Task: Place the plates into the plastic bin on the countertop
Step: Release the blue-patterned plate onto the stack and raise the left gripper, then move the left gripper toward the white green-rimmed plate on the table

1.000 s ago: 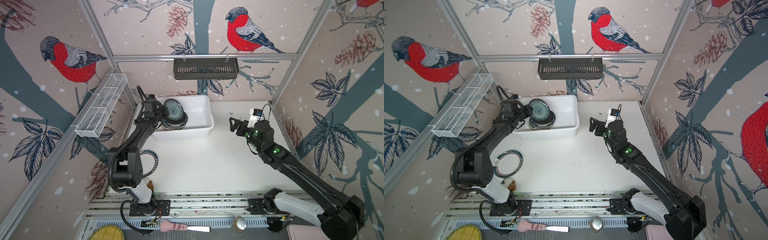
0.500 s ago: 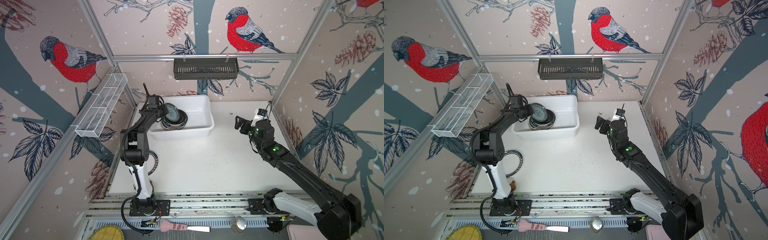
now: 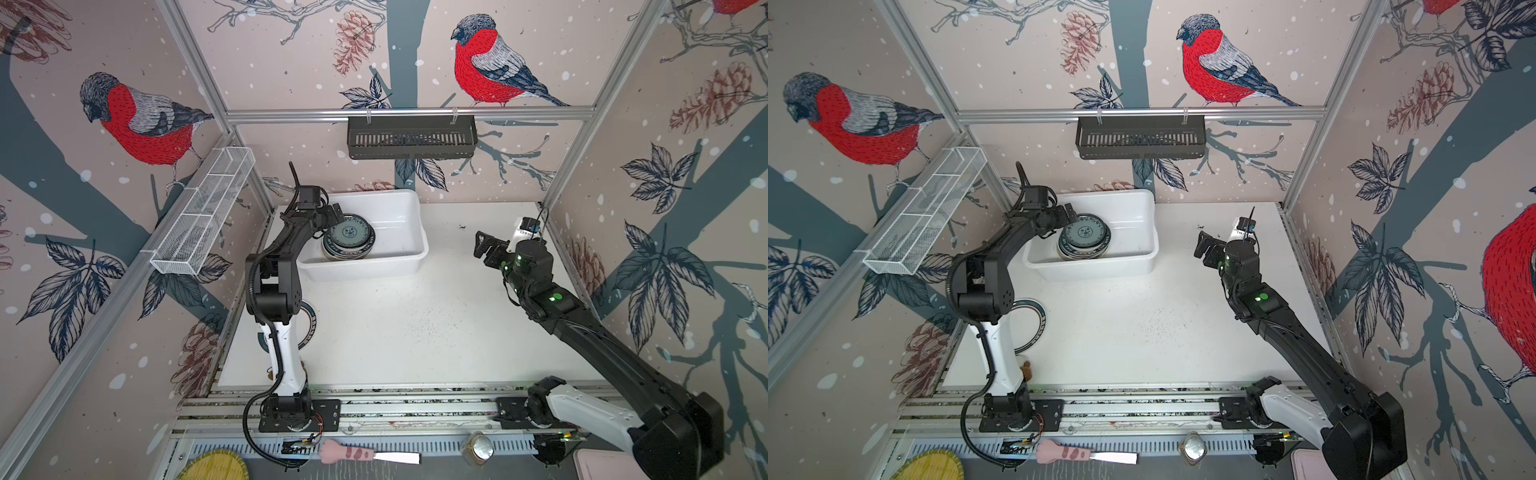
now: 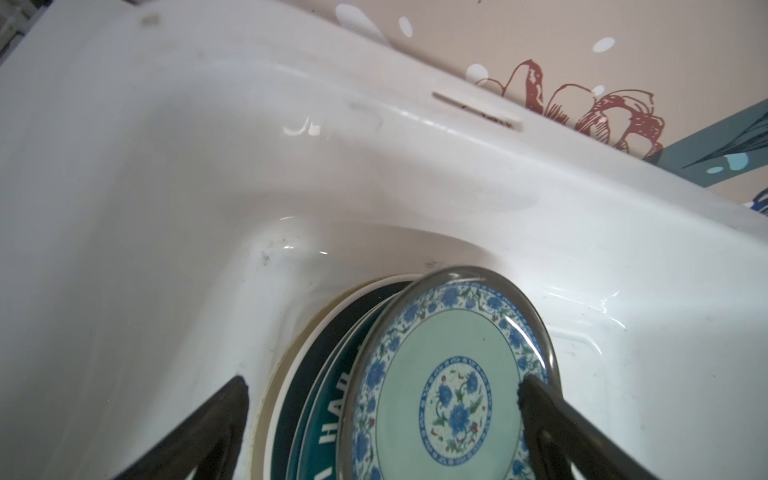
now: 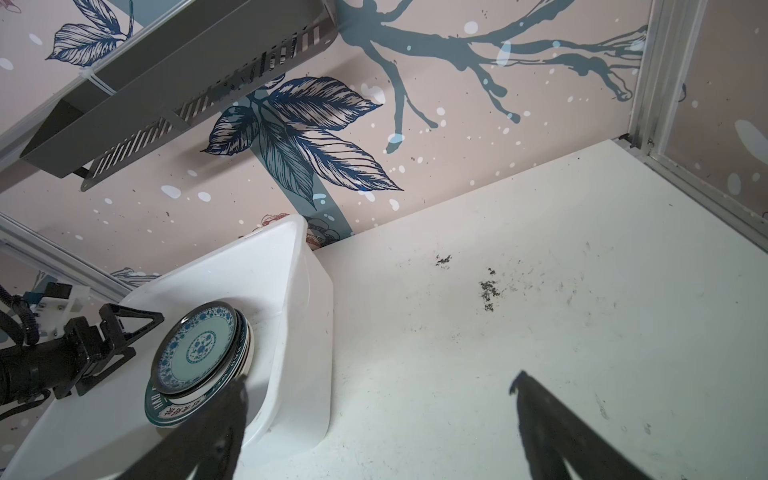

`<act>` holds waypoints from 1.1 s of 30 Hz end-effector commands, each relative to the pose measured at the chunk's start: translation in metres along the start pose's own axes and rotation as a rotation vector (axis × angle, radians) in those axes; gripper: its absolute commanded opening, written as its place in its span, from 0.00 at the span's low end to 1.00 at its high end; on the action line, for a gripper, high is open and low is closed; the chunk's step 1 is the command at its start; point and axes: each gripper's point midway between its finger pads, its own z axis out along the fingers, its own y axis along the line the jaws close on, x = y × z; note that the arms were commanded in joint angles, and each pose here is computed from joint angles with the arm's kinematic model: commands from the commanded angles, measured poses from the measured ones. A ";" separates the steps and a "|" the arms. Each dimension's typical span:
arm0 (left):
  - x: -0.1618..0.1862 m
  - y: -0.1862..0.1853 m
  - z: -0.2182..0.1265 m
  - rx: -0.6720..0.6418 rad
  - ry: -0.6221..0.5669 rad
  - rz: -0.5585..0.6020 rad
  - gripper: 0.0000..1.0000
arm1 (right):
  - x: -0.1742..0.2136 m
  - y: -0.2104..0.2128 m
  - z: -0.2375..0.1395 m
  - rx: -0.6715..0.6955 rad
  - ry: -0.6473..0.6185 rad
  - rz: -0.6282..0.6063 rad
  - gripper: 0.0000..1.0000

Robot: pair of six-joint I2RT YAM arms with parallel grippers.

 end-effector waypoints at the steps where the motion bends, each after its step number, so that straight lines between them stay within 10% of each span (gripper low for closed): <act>1: -0.018 -0.013 -0.016 0.041 -0.034 0.021 0.97 | -0.008 0.003 0.000 -0.014 -0.014 0.004 0.99; 24: 0.037 0.004 -0.229 -0.105 -0.302 0.018 0.97 | 0.002 0.000 -0.005 -0.078 0.034 -0.108 1.00; 33: 0.071 0.033 -0.260 -0.149 -0.270 -0.036 0.97 | 0.000 -0.006 -0.010 -0.062 0.024 -0.098 0.99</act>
